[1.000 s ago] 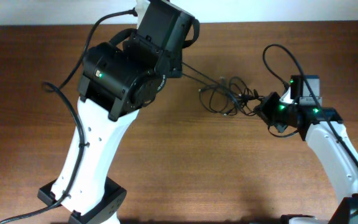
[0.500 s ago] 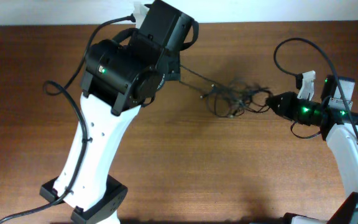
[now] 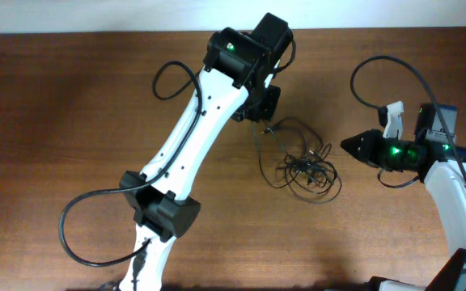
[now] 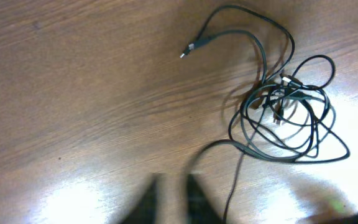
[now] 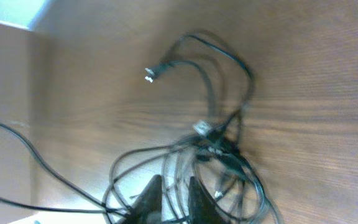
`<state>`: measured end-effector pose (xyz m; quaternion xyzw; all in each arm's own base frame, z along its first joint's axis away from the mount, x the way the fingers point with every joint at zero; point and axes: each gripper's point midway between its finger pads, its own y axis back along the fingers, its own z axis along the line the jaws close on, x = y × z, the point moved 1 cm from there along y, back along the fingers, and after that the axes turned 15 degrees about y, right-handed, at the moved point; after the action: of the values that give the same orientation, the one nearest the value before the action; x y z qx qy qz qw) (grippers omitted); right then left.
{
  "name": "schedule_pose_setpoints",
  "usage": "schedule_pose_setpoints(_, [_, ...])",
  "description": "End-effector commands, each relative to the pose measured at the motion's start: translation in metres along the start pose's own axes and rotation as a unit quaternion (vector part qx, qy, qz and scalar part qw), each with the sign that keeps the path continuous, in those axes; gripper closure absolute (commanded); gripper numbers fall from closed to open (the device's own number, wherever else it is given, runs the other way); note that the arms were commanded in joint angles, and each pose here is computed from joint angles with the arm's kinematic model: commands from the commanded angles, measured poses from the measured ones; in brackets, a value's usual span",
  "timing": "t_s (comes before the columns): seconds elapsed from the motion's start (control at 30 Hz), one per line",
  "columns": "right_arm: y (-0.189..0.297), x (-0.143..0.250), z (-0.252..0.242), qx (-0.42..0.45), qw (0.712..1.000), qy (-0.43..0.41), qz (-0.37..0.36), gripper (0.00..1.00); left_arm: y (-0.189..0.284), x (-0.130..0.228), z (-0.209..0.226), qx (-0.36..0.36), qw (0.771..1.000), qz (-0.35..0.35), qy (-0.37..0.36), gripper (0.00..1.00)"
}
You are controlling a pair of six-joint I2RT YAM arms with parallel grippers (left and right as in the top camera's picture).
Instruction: Untangle cables
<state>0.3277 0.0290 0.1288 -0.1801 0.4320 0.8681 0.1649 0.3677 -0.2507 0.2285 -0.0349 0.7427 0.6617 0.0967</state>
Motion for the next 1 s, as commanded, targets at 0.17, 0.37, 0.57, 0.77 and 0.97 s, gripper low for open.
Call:
schedule_pose_setpoints(0.17, [0.007, 0.032, -0.050, 0.153, 0.984, -0.066, 0.060, 0.53, 0.000, -0.013, 0.015, 0.011, 1.000, -0.002, 0.004, 0.04])
schedule_pose_setpoints(0.37, [0.020, 0.046, -0.075, 0.245, 0.960, -0.112, 0.079, 0.40, -0.001, -0.014, 0.004, 0.023, 1.000, -0.010, -0.005, 0.50])
schedule_pose_setpoints(0.57, [0.027, 0.051, -0.086, 0.250, 0.953, -0.152, 0.076, 0.39, -0.025, 0.014, -0.061, 0.129, 0.986, 0.058, -0.091, 0.69])
schedule_pose_setpoints(0.77, [0.032, 0.058, -0.104, 0.237, 0.947, -0.203, 0.074, 0.33, -0.066, 0.043, -0.098, 0.123, 0.977, 0.108, -0.133, 0.40])
schedule_pose_setpoints(0.97, [0.040, 0.065, -0.136, 0.246, 0.934, -0.252, 0.064, 0.19, -0.094, 0.080, -0.130, 0.110, 0.968, 0.144, -0.176, 0.35])
